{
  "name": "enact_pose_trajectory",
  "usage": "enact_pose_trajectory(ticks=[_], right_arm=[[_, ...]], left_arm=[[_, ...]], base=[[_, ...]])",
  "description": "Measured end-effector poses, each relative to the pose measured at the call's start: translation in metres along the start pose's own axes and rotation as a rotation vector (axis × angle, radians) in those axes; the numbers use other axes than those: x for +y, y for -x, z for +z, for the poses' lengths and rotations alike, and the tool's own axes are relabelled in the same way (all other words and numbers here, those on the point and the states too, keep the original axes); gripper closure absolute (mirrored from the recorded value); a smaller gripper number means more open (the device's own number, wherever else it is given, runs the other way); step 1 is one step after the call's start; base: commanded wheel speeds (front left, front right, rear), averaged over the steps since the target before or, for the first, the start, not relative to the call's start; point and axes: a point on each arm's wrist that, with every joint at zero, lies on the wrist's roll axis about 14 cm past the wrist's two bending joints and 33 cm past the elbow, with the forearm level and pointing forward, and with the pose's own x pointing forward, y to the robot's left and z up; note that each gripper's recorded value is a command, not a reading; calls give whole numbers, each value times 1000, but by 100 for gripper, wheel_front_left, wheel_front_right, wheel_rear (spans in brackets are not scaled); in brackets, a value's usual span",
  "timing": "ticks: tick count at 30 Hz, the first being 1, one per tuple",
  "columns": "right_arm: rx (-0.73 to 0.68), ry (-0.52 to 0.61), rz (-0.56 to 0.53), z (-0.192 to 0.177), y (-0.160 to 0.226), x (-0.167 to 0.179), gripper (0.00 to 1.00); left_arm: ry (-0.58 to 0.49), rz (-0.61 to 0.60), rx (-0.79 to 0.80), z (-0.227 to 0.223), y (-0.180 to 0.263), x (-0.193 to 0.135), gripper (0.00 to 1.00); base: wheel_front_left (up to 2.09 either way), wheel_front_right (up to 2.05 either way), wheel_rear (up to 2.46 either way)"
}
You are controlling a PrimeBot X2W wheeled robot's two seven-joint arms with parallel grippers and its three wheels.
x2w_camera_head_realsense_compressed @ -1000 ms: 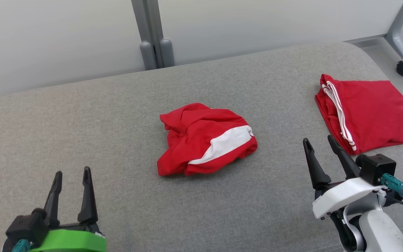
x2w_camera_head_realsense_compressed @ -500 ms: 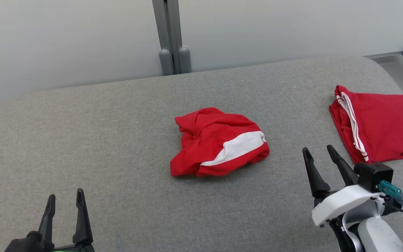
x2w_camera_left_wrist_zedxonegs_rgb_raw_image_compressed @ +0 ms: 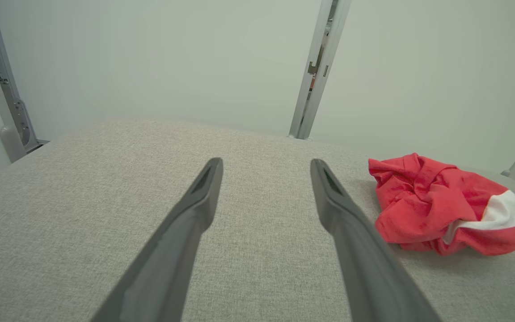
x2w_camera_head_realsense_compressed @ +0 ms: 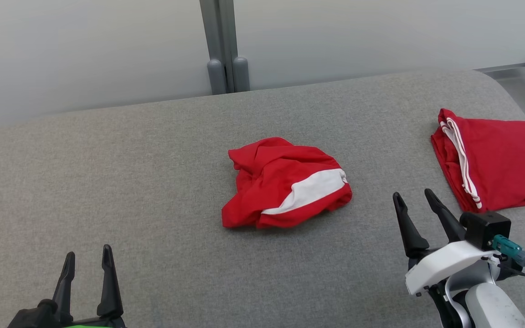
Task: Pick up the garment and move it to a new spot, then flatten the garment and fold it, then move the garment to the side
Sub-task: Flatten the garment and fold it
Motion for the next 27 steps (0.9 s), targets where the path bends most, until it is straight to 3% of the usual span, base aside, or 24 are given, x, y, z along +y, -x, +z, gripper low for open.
enact_pose_trajectory(ticks=[13, 19, 27], right_arm=[[13, -7, 0, -5, -2, 1, 0], [16, -6, 7, -6, -9, 2, 0], [9, -15, -12, -5, -15, -3, 0]], left_arm=[[-6, -46, 6, -3, -13, -13, 0], [-36, -226, 54, -2, -60, -59, 0], [-100, -453, 304, -20, -123, -135, 0]], base=[[0, 0, 0], [0, 0, 0], [0, 0, 0]])
